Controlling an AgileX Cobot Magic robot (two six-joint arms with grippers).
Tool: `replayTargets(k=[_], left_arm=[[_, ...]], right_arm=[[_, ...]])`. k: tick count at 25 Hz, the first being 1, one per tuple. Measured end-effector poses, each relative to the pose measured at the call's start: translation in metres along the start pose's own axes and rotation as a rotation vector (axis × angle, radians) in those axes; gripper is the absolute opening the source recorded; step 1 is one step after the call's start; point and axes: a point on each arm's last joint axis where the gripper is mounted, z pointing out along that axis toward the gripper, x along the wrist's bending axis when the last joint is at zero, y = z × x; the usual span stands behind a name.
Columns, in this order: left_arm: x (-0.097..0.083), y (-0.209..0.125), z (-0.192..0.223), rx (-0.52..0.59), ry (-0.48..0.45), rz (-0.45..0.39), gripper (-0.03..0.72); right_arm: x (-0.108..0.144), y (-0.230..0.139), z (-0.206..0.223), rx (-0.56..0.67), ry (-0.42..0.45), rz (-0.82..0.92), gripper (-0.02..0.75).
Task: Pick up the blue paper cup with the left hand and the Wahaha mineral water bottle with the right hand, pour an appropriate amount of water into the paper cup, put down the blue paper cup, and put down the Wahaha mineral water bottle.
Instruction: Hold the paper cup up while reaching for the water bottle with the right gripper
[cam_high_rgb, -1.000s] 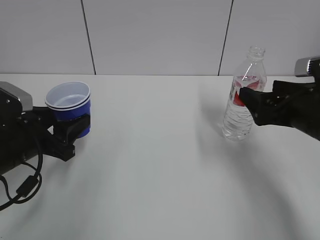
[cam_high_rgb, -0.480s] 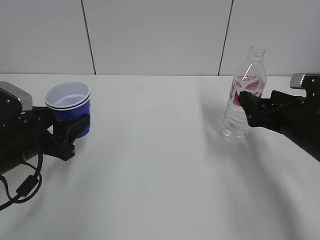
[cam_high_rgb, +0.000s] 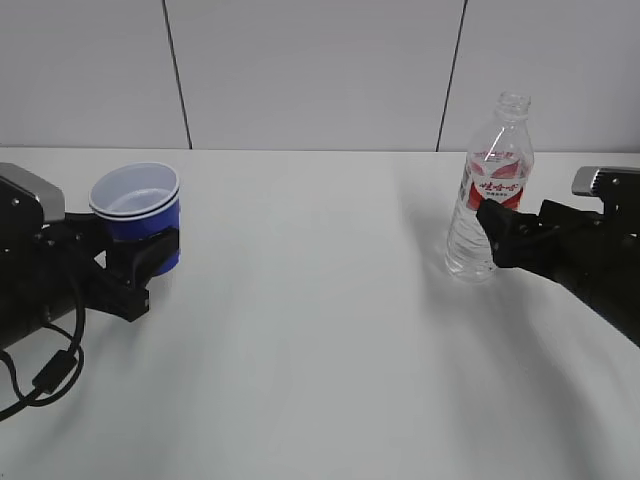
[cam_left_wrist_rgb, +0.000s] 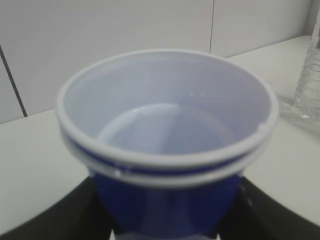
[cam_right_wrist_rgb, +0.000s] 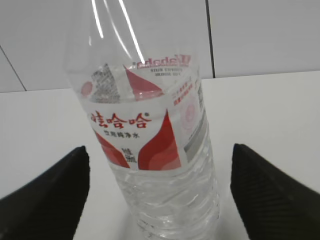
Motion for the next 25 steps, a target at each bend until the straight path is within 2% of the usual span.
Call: replayTargets(k=[25], left_arm=[[0.000, 0.000, 0.000, 0.000, 0.001, -0.001, 0.427]], right_arm=[[0.001, 0.005, 0.020, -0.041, 0.039, -0.022, 0.641]])
